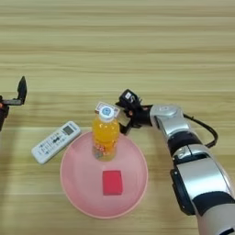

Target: Move the objects on the table

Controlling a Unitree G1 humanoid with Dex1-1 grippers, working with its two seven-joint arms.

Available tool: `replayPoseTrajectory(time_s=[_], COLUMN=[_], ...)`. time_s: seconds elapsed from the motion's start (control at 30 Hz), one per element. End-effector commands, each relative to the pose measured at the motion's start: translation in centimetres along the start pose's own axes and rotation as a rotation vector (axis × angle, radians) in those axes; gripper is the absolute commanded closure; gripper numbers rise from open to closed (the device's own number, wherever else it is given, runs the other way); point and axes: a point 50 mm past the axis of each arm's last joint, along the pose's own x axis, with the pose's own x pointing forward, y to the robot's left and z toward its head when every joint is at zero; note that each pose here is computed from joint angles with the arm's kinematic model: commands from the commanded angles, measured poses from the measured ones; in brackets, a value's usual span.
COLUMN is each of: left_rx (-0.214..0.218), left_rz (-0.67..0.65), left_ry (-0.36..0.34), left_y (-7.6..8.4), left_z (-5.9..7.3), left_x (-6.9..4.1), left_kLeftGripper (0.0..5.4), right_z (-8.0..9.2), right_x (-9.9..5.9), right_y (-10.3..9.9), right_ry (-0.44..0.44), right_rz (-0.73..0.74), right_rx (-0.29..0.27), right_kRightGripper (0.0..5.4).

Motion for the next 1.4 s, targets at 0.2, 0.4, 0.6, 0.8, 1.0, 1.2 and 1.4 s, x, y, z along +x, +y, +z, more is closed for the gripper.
replayPoseTrajectory(time_s=[0.2, 0.4, 0.6, 0.8, 1.0, 1.2, 1.4], left_rx=[0.010, 0.010, 0.010, 0.009, 0.008, 0.009, 0.010], left_rz=[-0.015, -0.016, -0.018, -0.018, -0.019, -0.019, -0.018], left_ry=[0.011, 0.011, 0.013, 0.014, 0.012, 0.010, 0.010], left_y=[-0.2, -0.2, -0.2, -0.2, -0.3, -0.3, -0.3], left_z=[-0.2, -0.2, -0.2, -0.3, -0.2, -0.2, -0.2], left_x=[-0.2, -0.2, -0.2, -0.2, -0.2, -0.2, -0.2], left_kLeftGripper=[0.03, 0.00, 0.00, 0.00, 0.00, 0.00, 0.00], right_z=[-0.2, -0.3, -0.4, -1.0, -1.3, -1.5, -1.4], right_x=[0.8, 1.2, 1.5, 1.7, 1.8, 1.7, 1.4], right_y=[0.2, 0.3, 0.3, 0.5, 0.8, 0.9, 0.6], right_ry=[0.045, 0.053, 0.057, 0.094, 0.105, 0.115, 0.099], right_rz=[0.007, -0.011, -0.044, -0.050, -0.028, -0.011, -0.015], right_rx=[0.054, 0.070, 0.106, 0.129, 0.142, 0.136, 0.131], right_kRightGripper=[0.00, 0.51, 1.18, 2.03, 2.53, 3.29, 3.31])
